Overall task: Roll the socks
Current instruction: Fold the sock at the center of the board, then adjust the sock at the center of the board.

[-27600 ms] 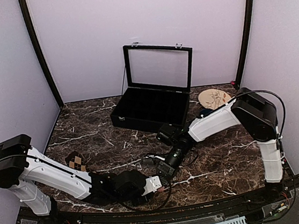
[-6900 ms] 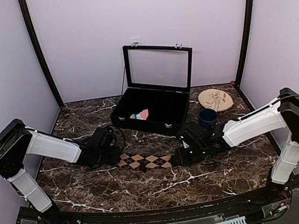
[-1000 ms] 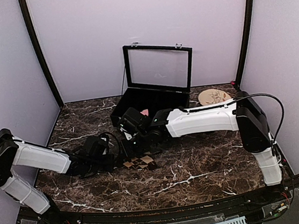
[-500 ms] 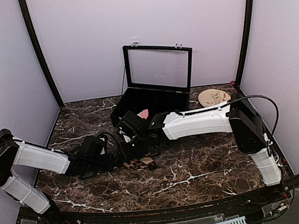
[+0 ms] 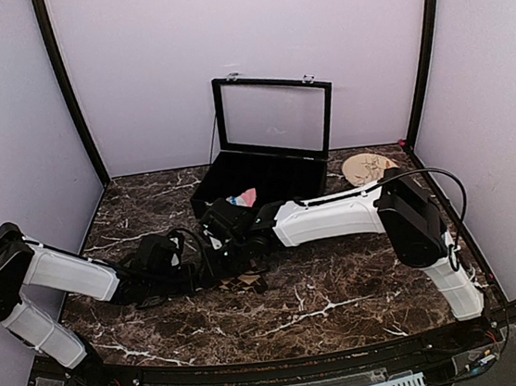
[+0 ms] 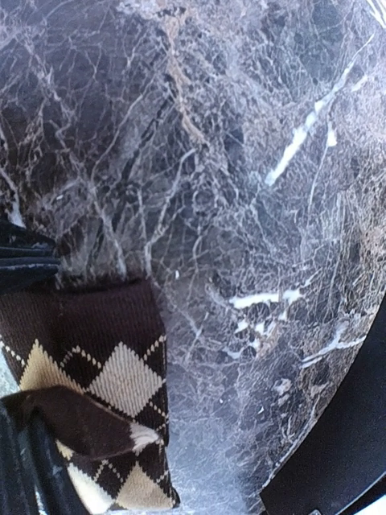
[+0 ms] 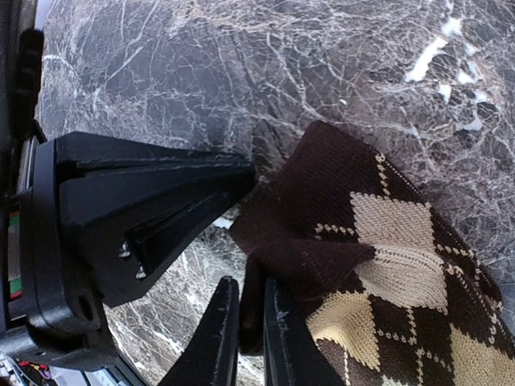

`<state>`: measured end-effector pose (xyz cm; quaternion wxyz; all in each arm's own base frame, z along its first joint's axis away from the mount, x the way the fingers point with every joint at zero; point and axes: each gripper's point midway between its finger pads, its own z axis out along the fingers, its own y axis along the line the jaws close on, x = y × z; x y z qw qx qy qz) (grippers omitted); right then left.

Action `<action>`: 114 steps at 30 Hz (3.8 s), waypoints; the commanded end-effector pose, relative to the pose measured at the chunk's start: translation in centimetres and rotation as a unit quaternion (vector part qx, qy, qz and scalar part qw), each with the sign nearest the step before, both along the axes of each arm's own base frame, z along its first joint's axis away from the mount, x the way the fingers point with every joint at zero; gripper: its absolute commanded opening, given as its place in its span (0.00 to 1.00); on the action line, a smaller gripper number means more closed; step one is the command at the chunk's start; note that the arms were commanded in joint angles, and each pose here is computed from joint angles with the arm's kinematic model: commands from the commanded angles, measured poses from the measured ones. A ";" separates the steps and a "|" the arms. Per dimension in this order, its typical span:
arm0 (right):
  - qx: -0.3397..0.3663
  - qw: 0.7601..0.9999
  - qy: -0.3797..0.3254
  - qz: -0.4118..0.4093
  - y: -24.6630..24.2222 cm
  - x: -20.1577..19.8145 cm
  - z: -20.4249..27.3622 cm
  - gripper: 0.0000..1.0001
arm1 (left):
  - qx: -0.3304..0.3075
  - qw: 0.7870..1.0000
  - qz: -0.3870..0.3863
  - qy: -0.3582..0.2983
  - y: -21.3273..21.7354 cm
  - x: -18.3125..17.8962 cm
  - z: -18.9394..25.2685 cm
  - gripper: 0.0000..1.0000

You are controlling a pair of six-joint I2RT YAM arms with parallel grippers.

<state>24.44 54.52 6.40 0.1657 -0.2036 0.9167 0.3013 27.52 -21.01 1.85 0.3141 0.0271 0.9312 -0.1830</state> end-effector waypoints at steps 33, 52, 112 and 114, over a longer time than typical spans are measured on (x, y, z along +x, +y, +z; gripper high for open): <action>0.075 0.996 -0.037 -0.020 -1.5 0.9 4.9 0.24 | 0.015 0.998 0.026 -0.053 2.0 0.9 3.8 0.12; -0.003 0.990 -0.091 -0.108 -11.0 1.0 3.3 0.28 | 0.021 0.980 -0.188 -0.061 -5.1 -0.3 6.5 0.50; -0.016 0.990 -0.081 -0.117 -13.7 0.1 0.5 0.29 | 0.198 0.963 -0.174 -0.061 -6.2 1.5 5.1 0.00; -0.016 0.990 -0.080 -0.114 -13.7 0.0 0.3 0.32 | 0.193 0.963 -0.174 -0.064 -6.3 1.5 5.5 0.00</action>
